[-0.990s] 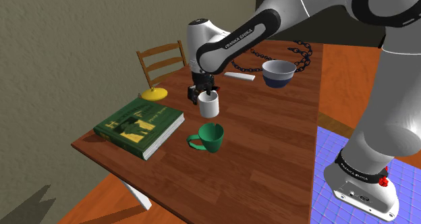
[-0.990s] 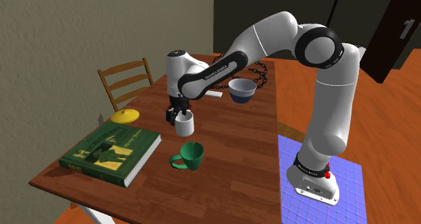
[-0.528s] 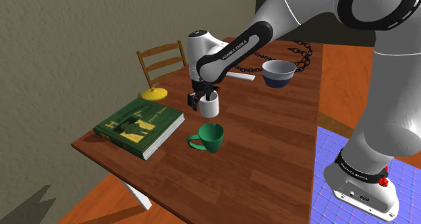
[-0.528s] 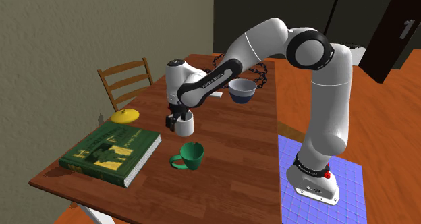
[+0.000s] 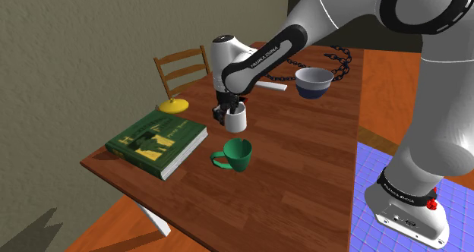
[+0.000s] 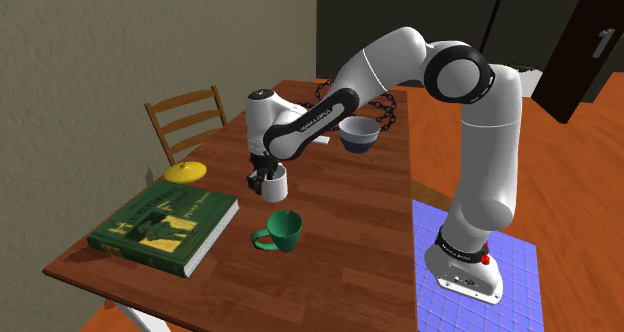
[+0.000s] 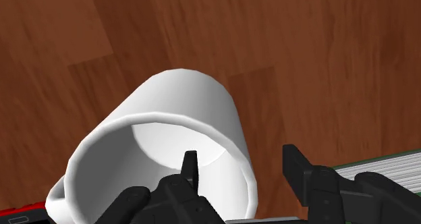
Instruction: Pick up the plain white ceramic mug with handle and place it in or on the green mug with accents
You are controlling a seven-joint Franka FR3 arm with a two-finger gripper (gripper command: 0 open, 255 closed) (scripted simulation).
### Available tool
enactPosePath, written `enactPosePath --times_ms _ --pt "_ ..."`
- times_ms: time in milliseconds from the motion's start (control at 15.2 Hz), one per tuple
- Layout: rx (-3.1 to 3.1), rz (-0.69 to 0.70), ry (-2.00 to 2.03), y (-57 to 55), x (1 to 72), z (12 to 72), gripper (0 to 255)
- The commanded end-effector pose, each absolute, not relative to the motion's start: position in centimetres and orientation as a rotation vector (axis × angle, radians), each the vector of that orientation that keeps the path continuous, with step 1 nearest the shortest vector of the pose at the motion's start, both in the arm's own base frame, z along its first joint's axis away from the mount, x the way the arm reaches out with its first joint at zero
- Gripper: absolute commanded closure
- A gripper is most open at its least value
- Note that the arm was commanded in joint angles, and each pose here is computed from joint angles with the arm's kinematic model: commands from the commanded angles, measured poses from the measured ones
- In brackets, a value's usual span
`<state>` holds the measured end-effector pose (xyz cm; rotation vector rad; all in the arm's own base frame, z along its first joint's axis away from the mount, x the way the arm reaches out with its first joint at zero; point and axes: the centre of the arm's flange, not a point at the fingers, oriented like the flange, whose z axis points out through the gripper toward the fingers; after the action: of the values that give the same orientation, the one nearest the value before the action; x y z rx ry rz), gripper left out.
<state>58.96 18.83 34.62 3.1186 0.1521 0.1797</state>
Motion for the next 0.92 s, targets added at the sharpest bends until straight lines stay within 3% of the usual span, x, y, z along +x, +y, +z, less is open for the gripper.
enactPosePath --times_ms 0,858 --pt "3.119 0.18 0.152 18.8 59.0 34.6 255" --pt "3.119 0.18 0.152 18.8 59.0 37.3 255"
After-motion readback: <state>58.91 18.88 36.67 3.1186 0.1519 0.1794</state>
